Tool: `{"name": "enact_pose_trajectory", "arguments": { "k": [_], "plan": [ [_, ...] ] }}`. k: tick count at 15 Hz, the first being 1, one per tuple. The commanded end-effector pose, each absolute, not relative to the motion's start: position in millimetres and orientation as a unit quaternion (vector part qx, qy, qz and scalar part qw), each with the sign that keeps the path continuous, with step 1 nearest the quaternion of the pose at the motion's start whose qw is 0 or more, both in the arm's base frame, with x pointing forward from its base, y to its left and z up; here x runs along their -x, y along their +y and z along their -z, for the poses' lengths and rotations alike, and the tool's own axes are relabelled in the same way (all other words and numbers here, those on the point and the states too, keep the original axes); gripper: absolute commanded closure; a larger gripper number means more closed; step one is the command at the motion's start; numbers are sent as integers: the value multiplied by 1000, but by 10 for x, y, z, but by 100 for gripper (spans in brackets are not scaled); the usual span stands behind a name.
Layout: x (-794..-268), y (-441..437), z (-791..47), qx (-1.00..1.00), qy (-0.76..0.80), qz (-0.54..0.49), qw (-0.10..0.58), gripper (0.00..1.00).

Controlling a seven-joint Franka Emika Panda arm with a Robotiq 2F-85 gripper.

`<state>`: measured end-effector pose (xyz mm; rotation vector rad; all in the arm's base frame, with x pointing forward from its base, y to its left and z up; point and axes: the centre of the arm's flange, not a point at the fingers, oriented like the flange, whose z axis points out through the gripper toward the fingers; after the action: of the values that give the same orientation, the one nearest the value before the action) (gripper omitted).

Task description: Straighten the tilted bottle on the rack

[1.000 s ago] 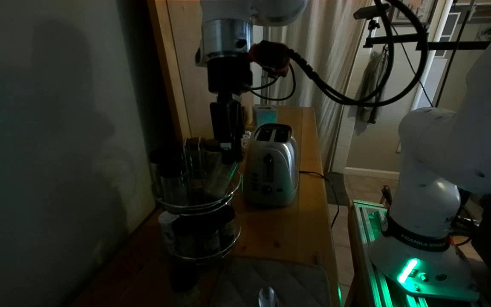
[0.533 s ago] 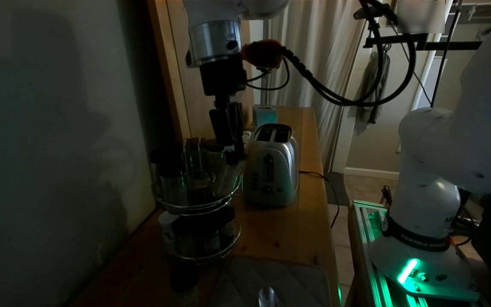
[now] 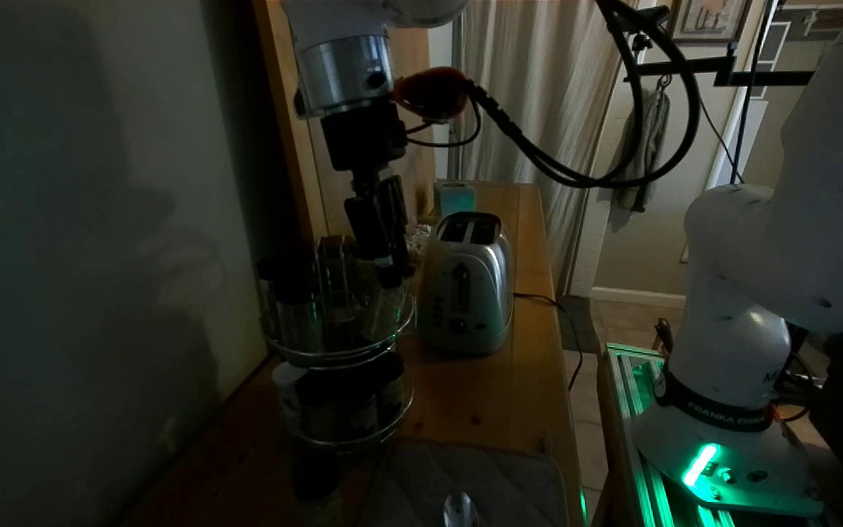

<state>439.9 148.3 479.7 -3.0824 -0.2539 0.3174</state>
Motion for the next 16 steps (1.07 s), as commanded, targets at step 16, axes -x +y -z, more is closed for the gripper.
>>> {"name": "enact_pose_trajectory", "arguments": {
  "k": [16],
  "plan": [
    [-4464,2106,-4795,981,-119,-96,-120,56]
  ]
}}
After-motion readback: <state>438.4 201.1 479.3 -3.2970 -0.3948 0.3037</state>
